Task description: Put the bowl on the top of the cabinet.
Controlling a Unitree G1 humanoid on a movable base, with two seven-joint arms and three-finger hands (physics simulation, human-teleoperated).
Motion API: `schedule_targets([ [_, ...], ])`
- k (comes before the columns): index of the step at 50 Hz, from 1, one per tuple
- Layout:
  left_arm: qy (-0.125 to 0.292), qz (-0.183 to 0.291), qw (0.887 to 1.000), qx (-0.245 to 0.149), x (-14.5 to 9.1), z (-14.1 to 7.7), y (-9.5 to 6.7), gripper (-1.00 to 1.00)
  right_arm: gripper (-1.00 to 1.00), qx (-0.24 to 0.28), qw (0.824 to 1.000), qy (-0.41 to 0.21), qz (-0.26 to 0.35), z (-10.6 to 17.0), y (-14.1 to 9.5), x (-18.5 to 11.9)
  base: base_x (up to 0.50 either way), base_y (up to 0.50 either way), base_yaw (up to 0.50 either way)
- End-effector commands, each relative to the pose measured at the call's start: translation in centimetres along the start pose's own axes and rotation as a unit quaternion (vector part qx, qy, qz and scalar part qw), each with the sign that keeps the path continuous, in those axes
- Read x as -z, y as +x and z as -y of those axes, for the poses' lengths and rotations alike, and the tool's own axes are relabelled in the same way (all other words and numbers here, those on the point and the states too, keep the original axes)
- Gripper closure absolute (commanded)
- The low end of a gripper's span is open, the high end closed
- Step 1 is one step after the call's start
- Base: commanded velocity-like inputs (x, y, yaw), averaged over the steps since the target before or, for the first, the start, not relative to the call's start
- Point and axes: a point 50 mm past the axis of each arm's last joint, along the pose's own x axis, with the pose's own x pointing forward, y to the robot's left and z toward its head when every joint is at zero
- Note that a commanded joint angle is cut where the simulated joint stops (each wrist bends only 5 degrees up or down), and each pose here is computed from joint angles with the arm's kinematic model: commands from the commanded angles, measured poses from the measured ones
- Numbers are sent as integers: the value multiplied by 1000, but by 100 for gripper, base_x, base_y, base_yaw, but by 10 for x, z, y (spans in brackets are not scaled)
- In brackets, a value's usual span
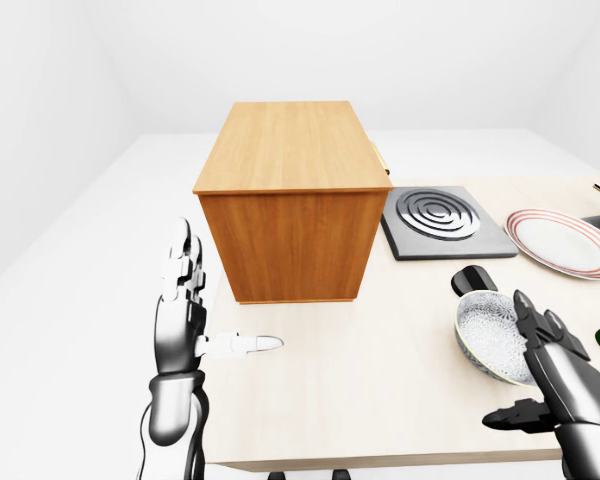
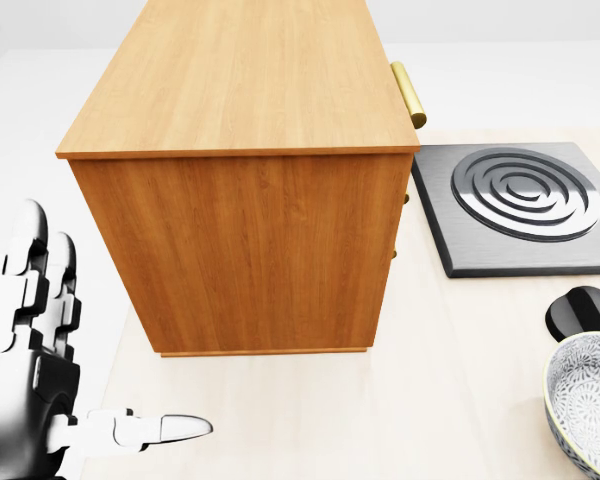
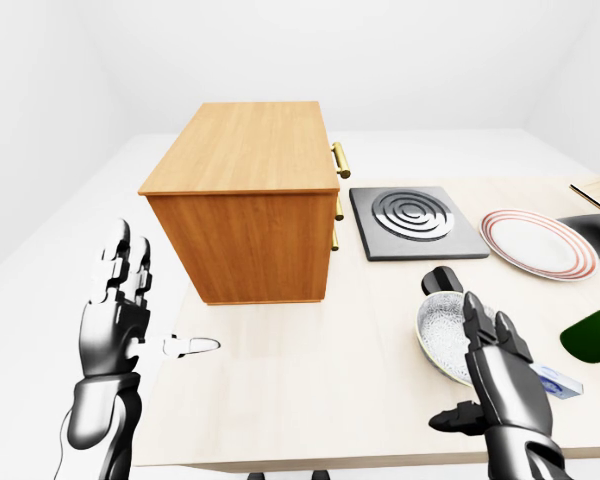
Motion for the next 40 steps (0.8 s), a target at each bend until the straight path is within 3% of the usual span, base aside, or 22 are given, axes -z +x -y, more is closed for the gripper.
schedule_targets([
  [1,-2,1,1000,2,0,0,0,-100,-100,-3,999,-32,-20,-10,2,5,0,0,0],
  [13,-2,-2,1000,3,1,0,-1,-100,-100,2,997,-75,-34,-25,7,11,0,0,0],
  [40,-1,-4,1000,4,2,1,0,-100,-100,6,989,-147,-3,-47,26,11,0,0,0],
])
